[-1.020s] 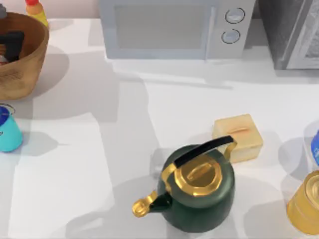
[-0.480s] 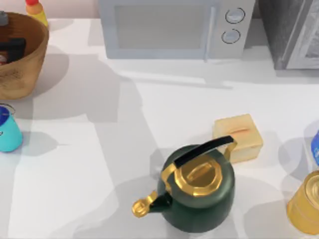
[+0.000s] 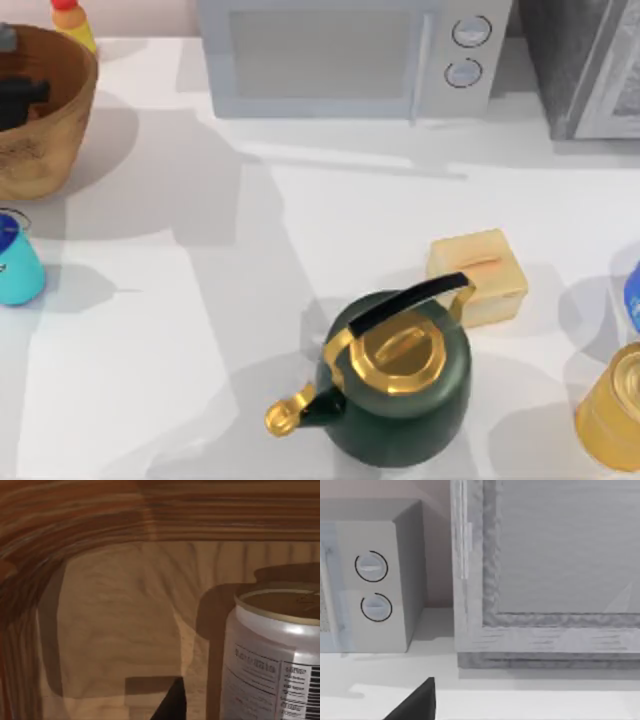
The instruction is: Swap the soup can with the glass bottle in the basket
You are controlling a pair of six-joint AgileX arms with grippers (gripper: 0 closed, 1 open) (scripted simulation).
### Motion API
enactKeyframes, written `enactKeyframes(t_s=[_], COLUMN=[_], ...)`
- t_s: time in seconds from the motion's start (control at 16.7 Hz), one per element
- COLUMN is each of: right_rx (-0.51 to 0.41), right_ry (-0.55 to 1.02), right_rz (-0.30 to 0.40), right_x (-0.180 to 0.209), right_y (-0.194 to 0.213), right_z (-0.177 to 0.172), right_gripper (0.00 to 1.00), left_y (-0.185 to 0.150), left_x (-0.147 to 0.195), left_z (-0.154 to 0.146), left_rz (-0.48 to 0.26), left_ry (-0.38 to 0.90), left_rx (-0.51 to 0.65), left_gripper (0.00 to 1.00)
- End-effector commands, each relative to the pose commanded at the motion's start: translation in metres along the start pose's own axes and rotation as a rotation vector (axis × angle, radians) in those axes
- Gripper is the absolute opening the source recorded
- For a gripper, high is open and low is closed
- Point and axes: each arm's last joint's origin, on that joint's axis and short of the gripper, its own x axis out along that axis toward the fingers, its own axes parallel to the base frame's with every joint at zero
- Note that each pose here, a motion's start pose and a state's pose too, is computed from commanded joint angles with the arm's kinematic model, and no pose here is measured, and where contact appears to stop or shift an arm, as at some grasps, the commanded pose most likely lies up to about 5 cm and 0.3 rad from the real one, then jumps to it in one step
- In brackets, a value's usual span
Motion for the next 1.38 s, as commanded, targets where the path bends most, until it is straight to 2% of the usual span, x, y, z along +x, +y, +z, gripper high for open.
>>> enactKeyframes(t_s=[0.3,0.36,0.78,0.84,1.14,1.38], right_rx=[0.0,0.0,0.0,0.0,0.0,0.0], right_ry=[0.0,0.0,0.0,0.0,0.0,0.0], right_rz=[0.0,0.0,0.0,0.0,0.0,0.0], right_x=[0.0,0.0,0.0,0.0,0.0,0.0], right_y=[0.0,0.0,0.0,0.0,0.0,0.0], right_z=[0.0,0.0,0.0,0.0,0.0,0.0], right_gripper=[1.0,1.0,1.0,1.0,1.0,1.0], left_y=[0.0,0.0,0.0,-0.001,-0.011,-0.034], left_x=[0.0,0.0,0.0,-0.02,-0.03,-0.048], left_z=[0.0,0.0,0.0,-0.005,-0.016,-0.039], left_rz=[0.0,0.0,0.0,0.008,-0.013,0.005], left_ry=[0.0,0.0,0.0,-0.018,0.011,-0.022], left_rx=[0.0,0.0,0.0,-0.011,-0.001,0.05], left_gripper=[0.02,0.0,0.0,0.0,0.0,0.0])
